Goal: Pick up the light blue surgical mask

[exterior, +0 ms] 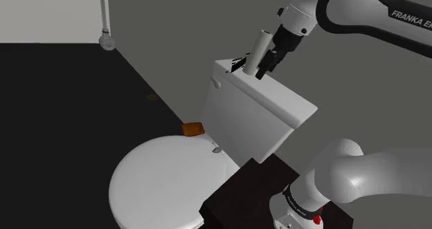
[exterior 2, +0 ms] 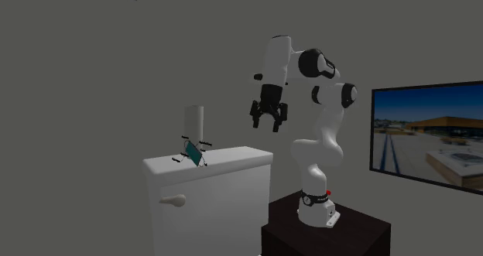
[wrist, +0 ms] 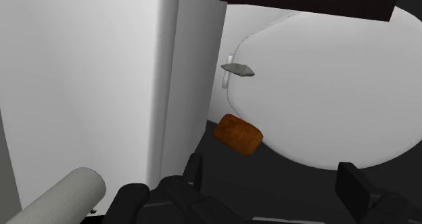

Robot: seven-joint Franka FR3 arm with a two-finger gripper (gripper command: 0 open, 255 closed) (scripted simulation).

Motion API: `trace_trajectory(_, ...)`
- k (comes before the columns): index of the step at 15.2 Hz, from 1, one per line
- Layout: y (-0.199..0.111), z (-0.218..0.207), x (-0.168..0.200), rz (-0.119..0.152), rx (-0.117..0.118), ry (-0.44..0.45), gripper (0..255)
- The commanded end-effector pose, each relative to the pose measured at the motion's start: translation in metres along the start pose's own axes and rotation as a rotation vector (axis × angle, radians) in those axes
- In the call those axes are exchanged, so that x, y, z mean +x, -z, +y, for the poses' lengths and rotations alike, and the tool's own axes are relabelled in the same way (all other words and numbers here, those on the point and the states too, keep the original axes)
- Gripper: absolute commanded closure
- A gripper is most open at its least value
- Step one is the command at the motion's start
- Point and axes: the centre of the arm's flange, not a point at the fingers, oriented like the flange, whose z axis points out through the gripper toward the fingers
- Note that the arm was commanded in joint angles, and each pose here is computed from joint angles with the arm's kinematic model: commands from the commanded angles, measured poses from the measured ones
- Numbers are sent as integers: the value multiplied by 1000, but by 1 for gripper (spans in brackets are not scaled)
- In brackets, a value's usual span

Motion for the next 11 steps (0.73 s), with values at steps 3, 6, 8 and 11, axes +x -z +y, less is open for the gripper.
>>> trace_trajectory(3,-9,25,4,12,1,104,0)
trace_trajectory(6,-21,60,15,29,3,260,0)
trace_trajectory(8,-30,83,25,41,4,364,0)
trace_trajectory(11,-42,115,45,59,6,520,0)
